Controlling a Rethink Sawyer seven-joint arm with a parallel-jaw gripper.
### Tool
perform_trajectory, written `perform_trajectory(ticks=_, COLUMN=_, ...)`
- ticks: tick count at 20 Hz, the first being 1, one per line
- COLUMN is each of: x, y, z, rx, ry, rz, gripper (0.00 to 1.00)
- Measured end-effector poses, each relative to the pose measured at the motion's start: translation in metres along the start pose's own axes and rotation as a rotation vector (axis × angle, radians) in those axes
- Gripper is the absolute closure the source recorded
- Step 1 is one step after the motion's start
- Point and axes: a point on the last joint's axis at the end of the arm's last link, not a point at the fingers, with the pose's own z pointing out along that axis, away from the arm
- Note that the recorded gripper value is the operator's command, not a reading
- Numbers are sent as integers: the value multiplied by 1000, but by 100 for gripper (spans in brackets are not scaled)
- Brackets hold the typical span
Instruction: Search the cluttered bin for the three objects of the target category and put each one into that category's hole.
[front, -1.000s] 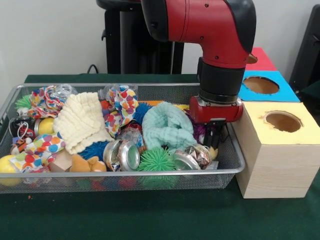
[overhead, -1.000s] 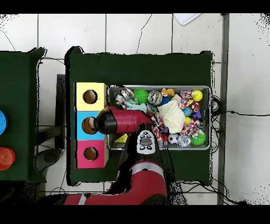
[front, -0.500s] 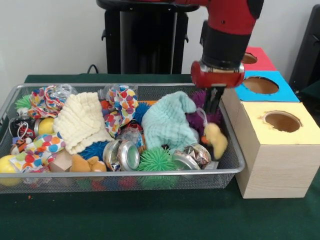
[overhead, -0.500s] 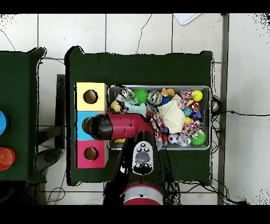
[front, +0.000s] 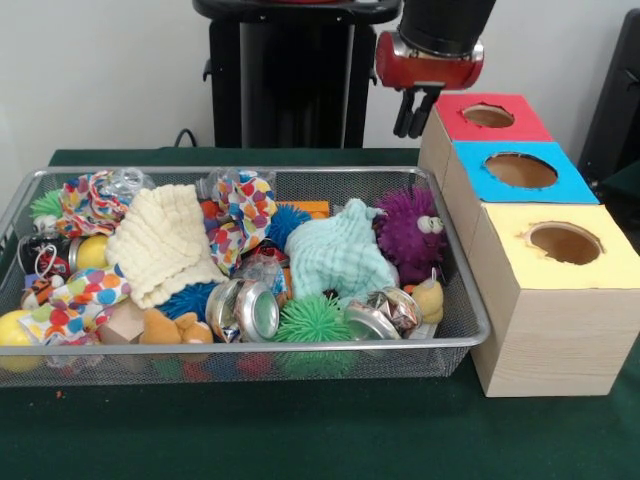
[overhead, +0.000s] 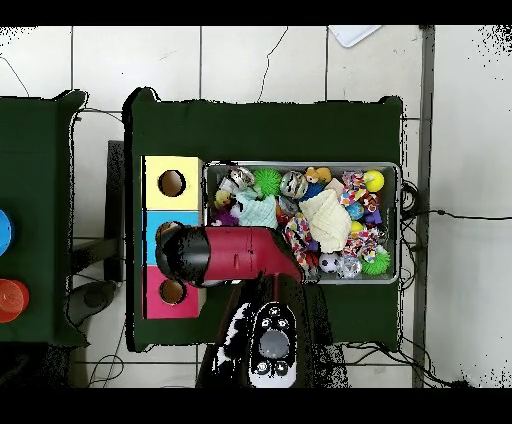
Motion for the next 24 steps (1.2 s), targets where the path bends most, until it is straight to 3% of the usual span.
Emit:
perform_trajectory(ticks=4, x=9, y=1, z=-13, rx=-2, ry=-5, rz=4, gripper=100)
perform_trajectory(ticks=12, x=21, y=4, z=-13, rx=-25, ry=-4, rz=12, gripper=100)
perform_trajectory(ticks=14, x=17, y=3, z=-8, rx=-37, ry=-34, rz=16, gripper=100)
perform_trajectory(ticks=16, x=2, y=-2, z=5, rx=-46, ry=-123, rz=24, gripper=100)
perform_trajectory(ticks=17, x=-1, y=-2, z=7, rx=-46, ry=-136, rz=26, gripper=100)
perform_trajectory(ticks=18, x=-12, y=-5, z=16, rx=-45, ry=-198, rz=31, gripper=100)
perform_trajectory(ticks=19, x=-14, y=-5, z=18, rx=-44, ry=-214, rz=32, gripper=100)
perform_trajectory(ticks=20, x=-23, y=-2, z=26, rx=-45, ry=-259, rz=29, gripper=0)
perform_trajectory(ticks=24, x=-27, y=3, z=30, rx=-50, ry=-272, rz=22, gripper=0)
